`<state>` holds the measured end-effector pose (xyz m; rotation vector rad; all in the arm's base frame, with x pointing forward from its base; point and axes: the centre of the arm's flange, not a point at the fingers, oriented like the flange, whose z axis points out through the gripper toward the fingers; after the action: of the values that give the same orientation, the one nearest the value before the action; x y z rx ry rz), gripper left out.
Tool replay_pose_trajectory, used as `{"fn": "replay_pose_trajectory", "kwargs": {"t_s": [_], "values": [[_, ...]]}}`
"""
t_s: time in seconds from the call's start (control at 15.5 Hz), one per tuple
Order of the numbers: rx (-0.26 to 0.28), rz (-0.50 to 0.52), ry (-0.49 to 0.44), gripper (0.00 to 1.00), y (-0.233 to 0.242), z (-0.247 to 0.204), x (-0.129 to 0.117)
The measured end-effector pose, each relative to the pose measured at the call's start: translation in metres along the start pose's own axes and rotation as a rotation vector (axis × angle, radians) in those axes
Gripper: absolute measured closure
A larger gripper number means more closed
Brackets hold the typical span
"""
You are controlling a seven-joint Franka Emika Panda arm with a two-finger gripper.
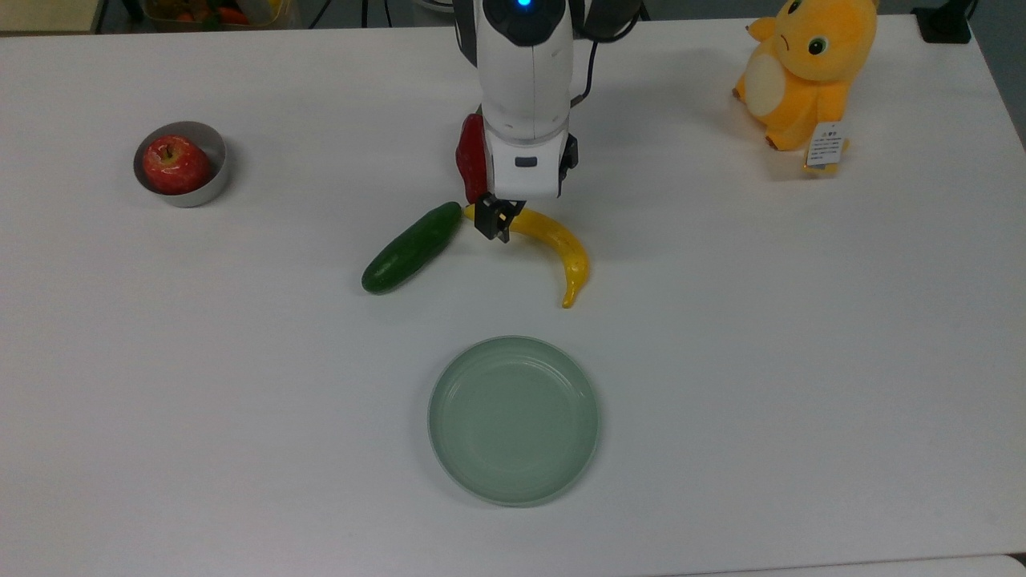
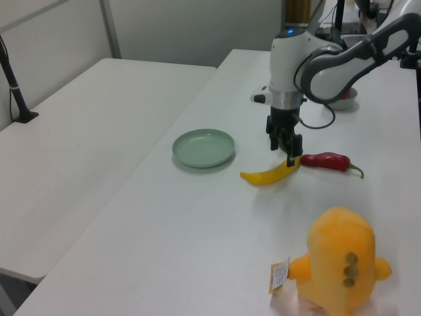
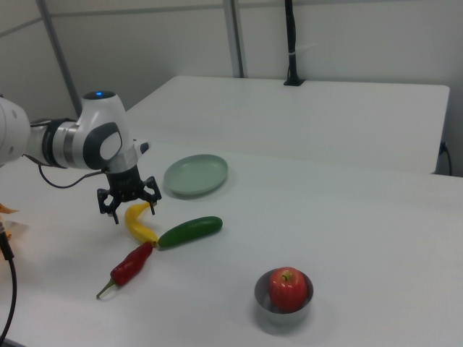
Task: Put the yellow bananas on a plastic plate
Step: 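Close the gripper on the banana's stem end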
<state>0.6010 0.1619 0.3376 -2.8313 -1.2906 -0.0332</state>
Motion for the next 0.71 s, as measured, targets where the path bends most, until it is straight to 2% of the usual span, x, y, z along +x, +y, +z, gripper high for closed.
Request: {"fn": "replay_pose_trajectory", "kwargs": {"t_s": [0.26,0.32,0.45,0.52,0.64,0.71], "values": [[-0.032,-0.005,-0.031,0.0,-0.01,0.028,0.011],[-0.038,-0.007,-0.038,0.03,-0.011,0.034,0.012],[-0.04,-0.008,-0.04,0.19,-0.012,0.042,0.013],[-0.04,-0.009,-0.04,0.2,-0.012,0.042,0.014],[-0.045,-0.009,-0.033,0.36,-0.011,0.038,0.016],[-0.047,-0.009,-0.03,0.47,-0.011,0.036,0.016]]}}
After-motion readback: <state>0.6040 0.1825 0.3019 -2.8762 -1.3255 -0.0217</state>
